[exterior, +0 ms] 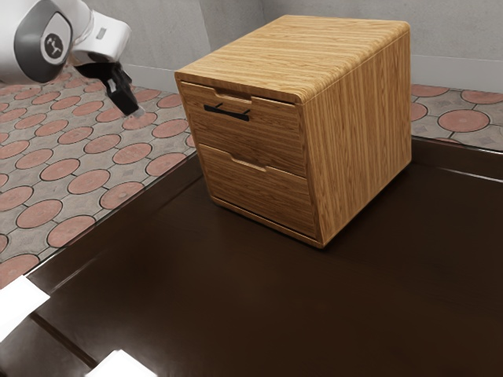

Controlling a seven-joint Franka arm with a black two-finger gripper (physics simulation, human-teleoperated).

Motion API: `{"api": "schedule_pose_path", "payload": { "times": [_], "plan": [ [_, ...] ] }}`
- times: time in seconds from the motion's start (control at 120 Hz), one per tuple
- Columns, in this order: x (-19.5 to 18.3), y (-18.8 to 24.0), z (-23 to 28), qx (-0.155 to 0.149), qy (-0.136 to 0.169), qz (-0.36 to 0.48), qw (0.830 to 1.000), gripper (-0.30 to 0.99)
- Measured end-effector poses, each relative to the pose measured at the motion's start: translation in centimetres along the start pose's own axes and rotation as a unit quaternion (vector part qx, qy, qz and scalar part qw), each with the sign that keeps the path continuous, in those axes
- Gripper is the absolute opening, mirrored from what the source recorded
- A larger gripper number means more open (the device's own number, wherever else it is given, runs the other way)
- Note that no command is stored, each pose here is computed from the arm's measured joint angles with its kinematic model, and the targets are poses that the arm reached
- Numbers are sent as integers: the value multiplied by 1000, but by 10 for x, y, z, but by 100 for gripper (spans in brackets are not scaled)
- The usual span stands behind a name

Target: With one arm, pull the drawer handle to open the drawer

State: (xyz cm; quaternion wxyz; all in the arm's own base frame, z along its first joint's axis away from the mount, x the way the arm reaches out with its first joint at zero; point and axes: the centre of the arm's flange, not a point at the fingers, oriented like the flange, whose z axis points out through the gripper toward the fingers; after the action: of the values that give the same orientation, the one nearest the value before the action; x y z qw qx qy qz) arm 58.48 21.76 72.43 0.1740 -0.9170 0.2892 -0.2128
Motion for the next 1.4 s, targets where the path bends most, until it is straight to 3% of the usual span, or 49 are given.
{"api": "schedule_pose_path", "payload": {
  "times": [0.117, 0.35, 0.583, 0.817, 0.983, 1.133, 1.4],
  "plan": [
    [7, 18, -16, -2, 15, 53, 998, 67],
    [5, 26, 6, -18, 6, 130, 991, 67],
    [57, 69, 3, -31, 31, 232, 972, 67],
    [76, 89, 28, -49, 16, 297, 953, 67],
    [94, 105, 8, -34, 20, 348, 937, 67],
    [120, 133, 14, -40, 27, 393, 918, 67],
    [114, 129, 35, -50, 14, 409, 911, 67]
  ]
}}
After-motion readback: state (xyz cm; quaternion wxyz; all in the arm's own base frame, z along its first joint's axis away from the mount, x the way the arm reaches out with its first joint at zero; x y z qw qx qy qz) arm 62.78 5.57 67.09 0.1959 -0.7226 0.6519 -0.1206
